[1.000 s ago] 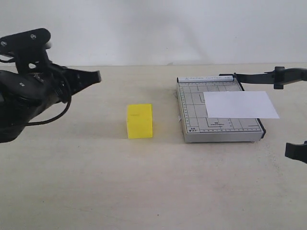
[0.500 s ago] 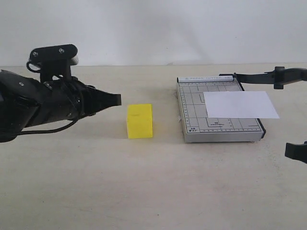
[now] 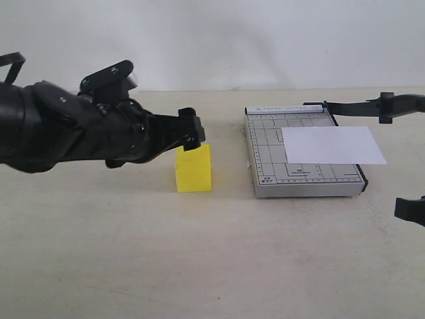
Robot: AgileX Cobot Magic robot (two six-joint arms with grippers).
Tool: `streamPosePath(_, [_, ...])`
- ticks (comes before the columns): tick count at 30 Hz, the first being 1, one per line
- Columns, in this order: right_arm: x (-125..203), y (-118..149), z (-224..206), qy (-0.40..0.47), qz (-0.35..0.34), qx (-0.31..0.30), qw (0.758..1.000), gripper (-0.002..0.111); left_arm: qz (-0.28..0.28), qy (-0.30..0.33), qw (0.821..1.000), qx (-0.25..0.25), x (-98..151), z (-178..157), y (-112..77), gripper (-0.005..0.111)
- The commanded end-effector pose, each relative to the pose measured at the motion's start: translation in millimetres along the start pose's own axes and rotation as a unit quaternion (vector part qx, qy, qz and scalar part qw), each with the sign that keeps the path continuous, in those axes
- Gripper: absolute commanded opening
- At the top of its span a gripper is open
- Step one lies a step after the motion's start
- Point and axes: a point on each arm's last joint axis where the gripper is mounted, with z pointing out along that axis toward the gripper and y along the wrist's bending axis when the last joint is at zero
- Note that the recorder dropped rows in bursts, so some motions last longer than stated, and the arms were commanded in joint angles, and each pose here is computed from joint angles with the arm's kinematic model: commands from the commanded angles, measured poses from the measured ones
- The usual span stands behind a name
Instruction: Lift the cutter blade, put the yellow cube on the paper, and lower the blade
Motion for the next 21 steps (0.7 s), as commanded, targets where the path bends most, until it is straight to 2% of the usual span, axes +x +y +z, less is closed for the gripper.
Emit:
streamPosePath(1, [0, 0, -1, -0.003, 0.0, 0.0, 1.0, 0.0, 0.05, -0.008, 0.999, 0.02, -14, 18, -14.9, 0.108])
streamPosePath(3, [0, 0, -1, -0.003, 0.0, 0.0, 1.0, 0.0, 0.054, -0.003, 0.998, 0.017, -13, 27, -14.9, 0.108])
streamPosePath(8, [0, 0, -1, -0.003, 0.005, 0.0, 1.0, 0.0, 0.021, 0.02, 1.0, 0.004, -2, 52, -10.6, 0.108])
streamPosePath(14, [0, 0, -1, -0.003, 0.006, 0.0, 1.0, 0.0, 0.023, 0.027, 0.999, -0.001, 1, 69, -9.6, 0.108])
streamPosePath(21, [-2, 0, -1, -0.007, 0.007, 0.0, 1.0, 0.0, 0.057, 0.038, 0.998, -0.005, 8, 83, -6.9, 0.108])
